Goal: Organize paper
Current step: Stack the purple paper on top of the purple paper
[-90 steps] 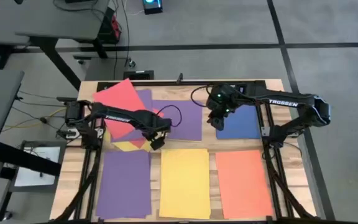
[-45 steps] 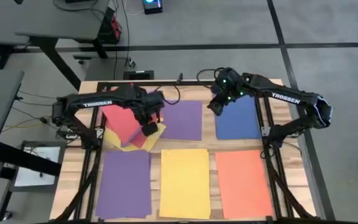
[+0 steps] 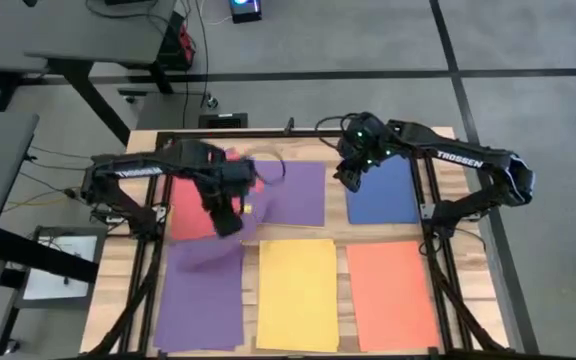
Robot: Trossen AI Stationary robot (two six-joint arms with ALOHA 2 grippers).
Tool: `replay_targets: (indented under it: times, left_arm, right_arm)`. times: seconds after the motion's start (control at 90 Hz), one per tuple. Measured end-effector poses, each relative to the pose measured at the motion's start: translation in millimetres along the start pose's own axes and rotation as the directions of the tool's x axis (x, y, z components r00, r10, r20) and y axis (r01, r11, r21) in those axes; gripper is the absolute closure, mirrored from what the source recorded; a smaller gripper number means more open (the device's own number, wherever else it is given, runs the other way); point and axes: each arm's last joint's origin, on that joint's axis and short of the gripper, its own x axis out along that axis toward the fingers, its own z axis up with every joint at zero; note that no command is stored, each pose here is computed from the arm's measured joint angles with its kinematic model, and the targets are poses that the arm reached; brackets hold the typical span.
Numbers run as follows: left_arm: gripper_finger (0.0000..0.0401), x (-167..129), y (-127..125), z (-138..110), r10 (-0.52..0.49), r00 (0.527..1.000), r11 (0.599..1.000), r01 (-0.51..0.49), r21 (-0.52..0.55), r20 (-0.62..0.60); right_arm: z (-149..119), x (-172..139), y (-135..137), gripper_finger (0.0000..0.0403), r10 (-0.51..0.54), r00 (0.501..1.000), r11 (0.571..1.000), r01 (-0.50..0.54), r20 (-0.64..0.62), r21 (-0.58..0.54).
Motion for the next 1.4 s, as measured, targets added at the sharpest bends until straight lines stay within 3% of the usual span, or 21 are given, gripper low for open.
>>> replay_targets:
  times: [0.078, 0.2, 0.333, 0.444, 0.556, 0.633, 0.811, 0.978, 1.211, 1.4]
  left_arm:
    - [0.0401, -10.4, -0.1, 1.4, -0.006, 0.999, 1.0, 0.008, -0.027, 0.044]
    - [0.0401, -16.6, -11.2, -5.0, -0.105, 0.994, 0.994, 0.105, -0.034, 0.013]
    - [0.0401, -10.2, -31.8, -16.6, -0.057, 0.998, 0.998, 0.058, -0.032, 0.011]
    - [0.0401, -2.6, -48.1, -25.8, 0.036, 0.998, 0.995, -0.03, -0.098, 0.061]
    - [0.0401, 8.8, -55.3, -37.7, 0.102, 0.99, 0.977, -0.081, -0.196, 0.099]
    - [0.0401, 19.3, -52.5, -44.0, 0.123, 0.987, 0.966, -0.096, -0.239, 0.101]
    - [0.0401, 51.8, -8.5, -49.0, 0.137, 0.984, 0.928, -0.086, -0.362, 0.117]
    - [0.0401, 94.6, 53.5, -41.9, 0.163, 0.975, 0.837, -0.056, -0.544, 0.151]
    - [0.0401, 150.8, 125.3, -18.6, 0.22, 0.952, 0.819, -0.063, -0.57, 0.212]
    - [0.0401, 173.1, 159.9, 4.4, 0.258, 0.934, 0.84, -0.091, -0.536, 0.246]
  right_arm:
    - [-1.0, 0.8, 1.2, 0.0267, 0.002, 1.0, 1.0, -0.002, -0.011, -0.003]
    - [-2.4, 1.0, 2.2, 0.0267, 0.004, 1.0, 1.0, -0.004, -0.026, -0.004]
    - [-4.2, 2.5, 7.7, 0.0267, 0.015, 0.999, 1.0, -0.016, -0.044, -0.018]
    - [-0.9, 4.8, 16.4, 0.0267, 0.037, 0.999, 0.999, -0.037, -0.01, -0.037]
    - [7.4, 14.0, 24.9, 0.0267, 0.077, 0.996, 0.997, -0.078, 0.048, 0.018]
    - [10.1, 32.2, 25.7, 0.0267, 0.138, 0.99, 0.987, -0.139, 0.021, 0.082]
    - [9.7, 89.8, 30.7, 0.0267, 0.266, 0.961, 0.957, -0.253, -0.076, 0.145]
    - [2.5, 123.9, 37.2, 0.0267, 0.269, 0.953, 0.958, -0.25, -0.14, 0.144]
    - [-4.5, 147.4, 31.6, 0.0267, 0.161, 0.97, 0.973, -0.125, -0.182, 0.195]
    - [-13.8, 168.5, 25.3, 0.0267, 0.089, 0.967, 0.974, -0.034, -0.239, 0.226]
